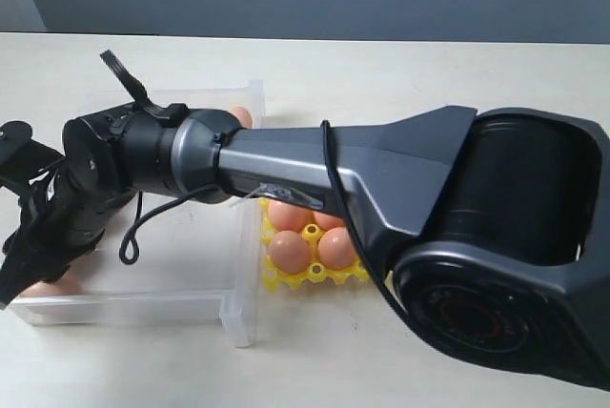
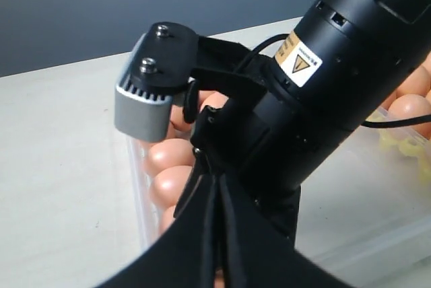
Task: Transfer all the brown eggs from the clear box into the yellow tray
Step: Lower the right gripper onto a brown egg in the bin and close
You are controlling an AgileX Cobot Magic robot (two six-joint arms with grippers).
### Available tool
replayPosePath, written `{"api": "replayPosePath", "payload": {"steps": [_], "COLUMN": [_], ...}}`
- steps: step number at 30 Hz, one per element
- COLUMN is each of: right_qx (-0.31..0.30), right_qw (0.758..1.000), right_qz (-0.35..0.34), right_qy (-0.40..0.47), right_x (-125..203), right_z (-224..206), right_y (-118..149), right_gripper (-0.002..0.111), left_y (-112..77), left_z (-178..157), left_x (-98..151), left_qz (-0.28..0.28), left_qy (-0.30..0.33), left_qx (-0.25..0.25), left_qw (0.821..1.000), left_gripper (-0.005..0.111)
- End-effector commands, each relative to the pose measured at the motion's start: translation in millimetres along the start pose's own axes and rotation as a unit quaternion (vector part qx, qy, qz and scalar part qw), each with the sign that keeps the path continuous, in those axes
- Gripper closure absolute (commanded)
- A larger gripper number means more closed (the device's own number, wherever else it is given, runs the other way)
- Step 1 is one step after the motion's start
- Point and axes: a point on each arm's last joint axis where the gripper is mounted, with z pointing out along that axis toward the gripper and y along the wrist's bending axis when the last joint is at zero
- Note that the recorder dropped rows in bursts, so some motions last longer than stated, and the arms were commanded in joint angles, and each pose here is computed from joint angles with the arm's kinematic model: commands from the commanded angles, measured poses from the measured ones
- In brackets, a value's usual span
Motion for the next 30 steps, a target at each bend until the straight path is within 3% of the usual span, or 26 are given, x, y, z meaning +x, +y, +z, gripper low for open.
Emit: {"api": "replayPosePath", "payload": {"steps": [1, 11, 13, 22, 30], "right_qx": [0.003, -0.001, -0.007, -0.021, -0.021], "right_qw": [1.000, 1.000, 0.999, 0.999, 0.999], "right_qz": [-0.013, -0.003, -0.002, -0.001, -0.004], "right_qy": [0.009, 0.029, 0.031, 0.037, 0.037], "right_x": [8.7, 21.9, 18.0, 7.8, 5.9], "right_z": [14.9, 36.5, 33.1, 25.2, 22.0], "right_y": [0.1, -2.4, -1.1, 1.7, 2.2], "right_gripper": [0.054, 0.058, 0.063, 0.107, 0.109], "left_y": [-0.1, -0.1, -0.1, -0.1, -0.1], "left_z": [0.0, 0.0, 0.0, 0.0, 0.0], "left_x": [0.1, 0.1, 0.1, 0.1, 0.1], "left_qz": [-0.001, -0.001, -0.001, -0.001, -0.001], "left_qy": [-0.006, -0.006, -0.006, -0.006, -0.006], "left_qx": [0.000, 0.000, 0.000, 0.000, 0.000], "left_qw": [1.000, 1.000, 1.000, 1.000, 1.000], "left_gripper": [0.106, 0.106, 0.106, 0.106, 0.106]}}
